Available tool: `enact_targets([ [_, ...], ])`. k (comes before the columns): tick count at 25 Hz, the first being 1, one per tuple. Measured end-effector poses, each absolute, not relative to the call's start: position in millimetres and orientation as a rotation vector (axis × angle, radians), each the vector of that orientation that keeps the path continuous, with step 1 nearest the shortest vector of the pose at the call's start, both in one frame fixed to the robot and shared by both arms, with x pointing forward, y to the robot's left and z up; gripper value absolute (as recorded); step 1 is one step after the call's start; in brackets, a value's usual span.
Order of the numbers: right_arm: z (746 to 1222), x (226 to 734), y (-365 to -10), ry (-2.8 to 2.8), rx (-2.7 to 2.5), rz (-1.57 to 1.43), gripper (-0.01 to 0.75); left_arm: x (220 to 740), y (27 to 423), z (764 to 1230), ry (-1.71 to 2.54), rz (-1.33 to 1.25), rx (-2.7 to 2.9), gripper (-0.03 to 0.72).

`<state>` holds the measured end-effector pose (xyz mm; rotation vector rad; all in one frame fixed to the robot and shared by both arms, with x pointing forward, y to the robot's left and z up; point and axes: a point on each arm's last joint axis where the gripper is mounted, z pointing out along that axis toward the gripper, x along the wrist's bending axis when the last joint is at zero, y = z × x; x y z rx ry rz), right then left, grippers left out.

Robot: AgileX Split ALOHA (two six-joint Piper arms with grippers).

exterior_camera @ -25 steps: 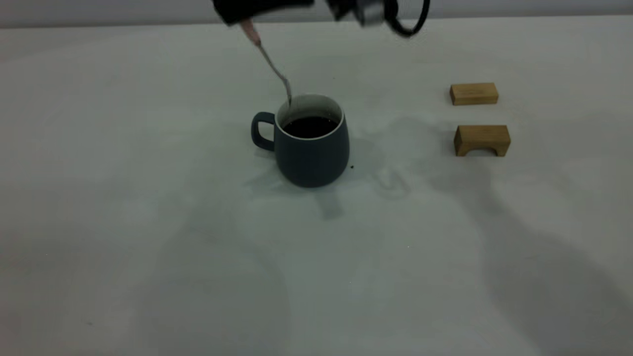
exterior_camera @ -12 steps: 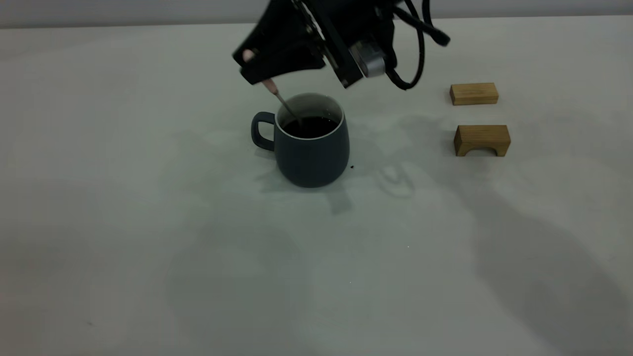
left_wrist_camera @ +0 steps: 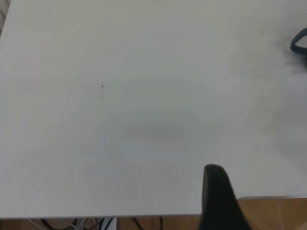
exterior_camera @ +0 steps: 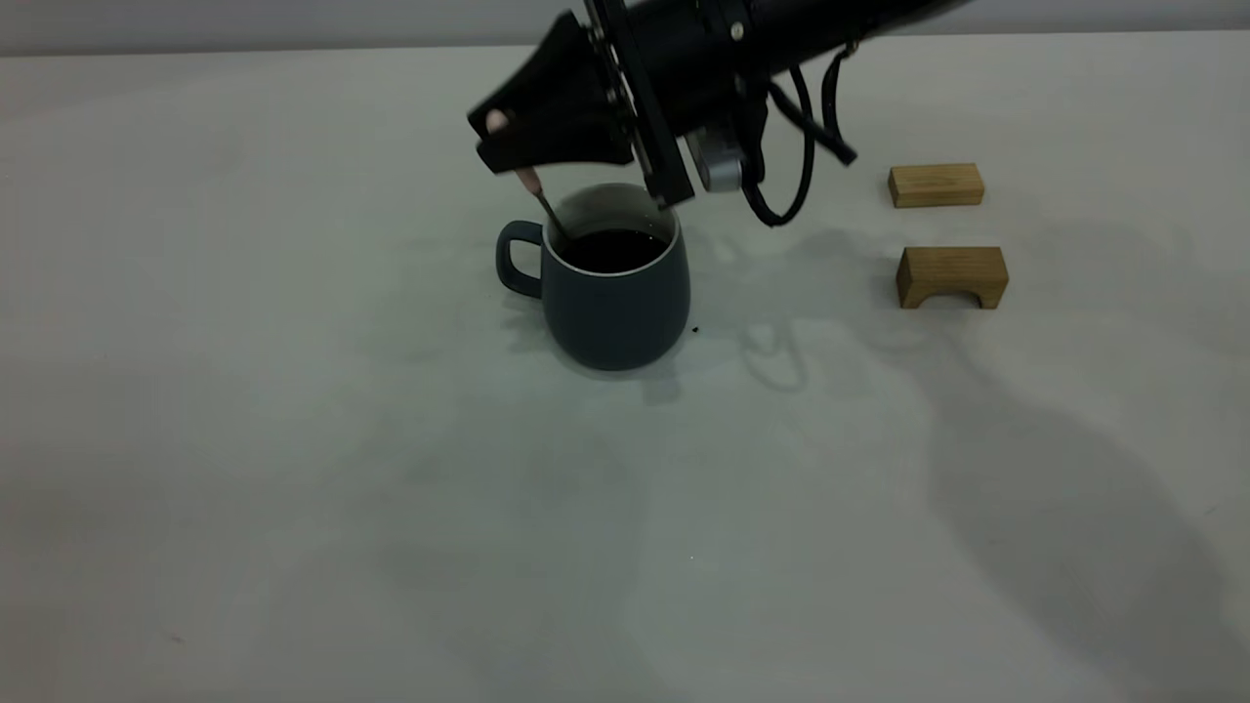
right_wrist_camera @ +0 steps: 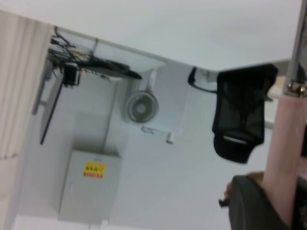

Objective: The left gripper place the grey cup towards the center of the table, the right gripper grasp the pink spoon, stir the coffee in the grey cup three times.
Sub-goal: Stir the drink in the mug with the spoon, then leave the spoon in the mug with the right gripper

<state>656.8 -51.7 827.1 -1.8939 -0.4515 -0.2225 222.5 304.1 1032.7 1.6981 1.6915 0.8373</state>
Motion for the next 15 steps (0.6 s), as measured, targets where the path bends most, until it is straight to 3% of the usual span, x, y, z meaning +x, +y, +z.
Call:
enact_targets([
  [10, 818, 668, -94, -0.349, -1.989, -0.089, 0.145, 222, 304, 1033, 1.692, 0.837, 1.698, 0.505],
  [15, 819, 667, -95, -0.256, -1.989, -0.019, 0.145, 222, 304, 1033, 1.692, 0.837, 1.698, 0.505],
])
